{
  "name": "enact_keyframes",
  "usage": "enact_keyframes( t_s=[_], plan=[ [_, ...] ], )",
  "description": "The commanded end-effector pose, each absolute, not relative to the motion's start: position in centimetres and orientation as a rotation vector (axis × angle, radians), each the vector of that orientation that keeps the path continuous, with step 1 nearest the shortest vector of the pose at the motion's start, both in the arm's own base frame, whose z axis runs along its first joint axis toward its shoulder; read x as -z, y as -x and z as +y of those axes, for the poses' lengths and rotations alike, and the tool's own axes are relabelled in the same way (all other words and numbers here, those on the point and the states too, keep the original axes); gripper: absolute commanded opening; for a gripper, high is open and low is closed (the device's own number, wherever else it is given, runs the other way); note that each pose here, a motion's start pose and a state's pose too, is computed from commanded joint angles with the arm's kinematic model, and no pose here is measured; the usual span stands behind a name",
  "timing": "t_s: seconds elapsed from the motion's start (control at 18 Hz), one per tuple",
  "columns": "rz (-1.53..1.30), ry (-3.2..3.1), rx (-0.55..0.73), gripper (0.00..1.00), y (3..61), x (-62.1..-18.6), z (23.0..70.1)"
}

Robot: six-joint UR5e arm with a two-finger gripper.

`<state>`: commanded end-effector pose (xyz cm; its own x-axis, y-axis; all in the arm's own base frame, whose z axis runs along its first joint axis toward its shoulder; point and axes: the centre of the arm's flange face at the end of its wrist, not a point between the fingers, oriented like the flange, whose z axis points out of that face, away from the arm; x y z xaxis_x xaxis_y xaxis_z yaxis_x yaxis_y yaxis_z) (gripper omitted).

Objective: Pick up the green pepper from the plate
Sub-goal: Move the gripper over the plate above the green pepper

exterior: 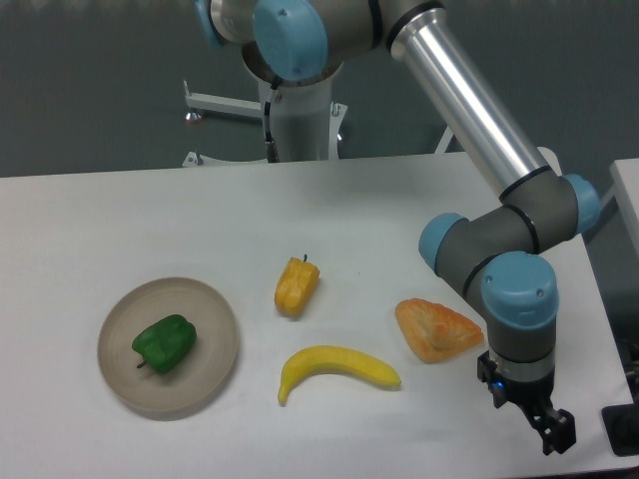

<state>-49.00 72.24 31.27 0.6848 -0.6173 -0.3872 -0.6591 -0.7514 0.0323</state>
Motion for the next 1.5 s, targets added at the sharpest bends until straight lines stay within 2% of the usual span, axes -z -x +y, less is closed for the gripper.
enact_keyframes(
  t_s=[0.17,0.33,0.61,0.78,0.94,1.17,1.5],
  plan=[
    [1.011,2.823,-0.477,1.0,48.0,-32.6,71.8],
    [0.837,2.819,-0.297,1.0,46.2,-34.2,71.6],
    [0.413,2.817,-0.041,1.0,39.8,-36.5,71.1],
    [0.297,2.774,0.12,1.0,36.4,-37.6,69.2],
    [0.226,2.792,0.17,1.0,31.3,-38.0,69.3],
    [0.194,2.811,0.217,1.0,24.4,-37.5,71.8],
    [0.246,2.828,0.255,1.0,16.4,-34.5,71.8]
  ],
)
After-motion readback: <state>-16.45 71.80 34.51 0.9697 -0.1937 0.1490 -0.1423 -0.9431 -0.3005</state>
